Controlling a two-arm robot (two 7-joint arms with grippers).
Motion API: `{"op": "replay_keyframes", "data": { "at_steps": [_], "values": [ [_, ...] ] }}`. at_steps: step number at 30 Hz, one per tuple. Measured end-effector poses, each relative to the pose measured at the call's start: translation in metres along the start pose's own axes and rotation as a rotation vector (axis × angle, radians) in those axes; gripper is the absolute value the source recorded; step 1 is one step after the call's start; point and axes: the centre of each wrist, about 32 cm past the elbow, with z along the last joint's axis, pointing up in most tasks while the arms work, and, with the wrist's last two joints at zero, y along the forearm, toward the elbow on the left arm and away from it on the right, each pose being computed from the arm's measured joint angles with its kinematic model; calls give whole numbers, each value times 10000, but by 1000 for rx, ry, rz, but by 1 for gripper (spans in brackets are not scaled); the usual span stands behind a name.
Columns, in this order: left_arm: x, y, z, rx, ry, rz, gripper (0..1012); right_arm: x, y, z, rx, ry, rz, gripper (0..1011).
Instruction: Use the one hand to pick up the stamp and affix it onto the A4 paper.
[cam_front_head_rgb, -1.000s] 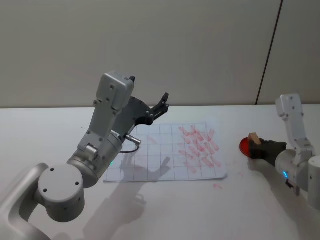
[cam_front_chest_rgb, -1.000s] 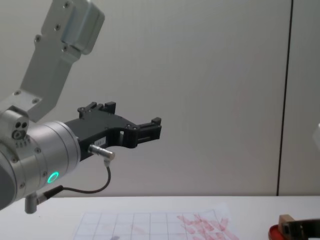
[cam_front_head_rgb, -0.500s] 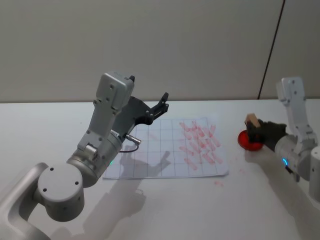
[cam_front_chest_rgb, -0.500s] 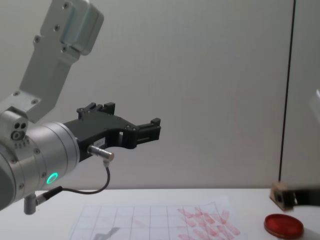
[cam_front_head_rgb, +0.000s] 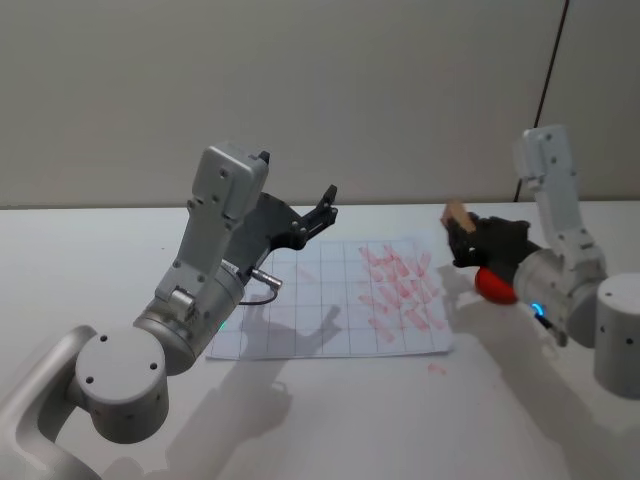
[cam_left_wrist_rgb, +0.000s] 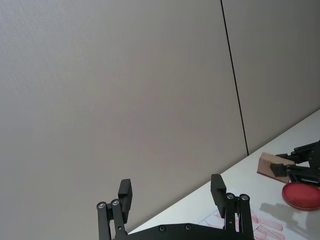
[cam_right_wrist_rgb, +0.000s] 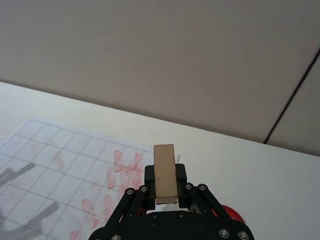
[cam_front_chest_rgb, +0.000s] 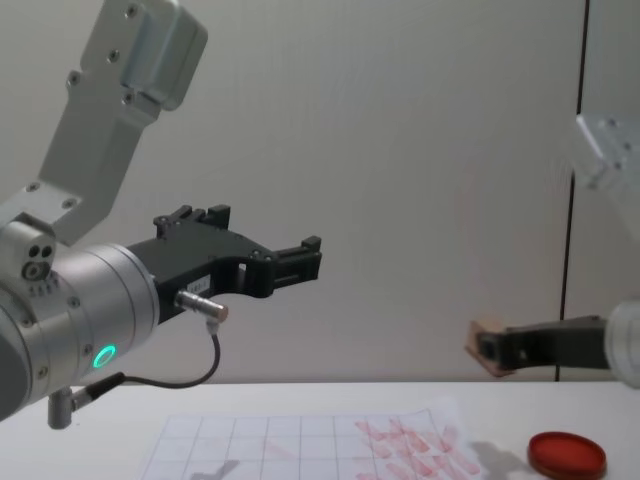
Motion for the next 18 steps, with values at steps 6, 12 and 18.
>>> {"op": "replay_keyframes", "data": {
  "at_steps": [6, 12, 18],
  "values": [
    [0, 0, 0, 0, 0, 0, 1001, -141, 2, 29, -29, -7, 54, 218],
    [0, 0, 0, 0, 0, 0, 1001, -268, 14, 5, -80, -10, 100, 218],
    [0, 0, 0, 0, 0, 0, 1001, -334, 23, -39, -123, -12, 127, 218]
  ]
}}
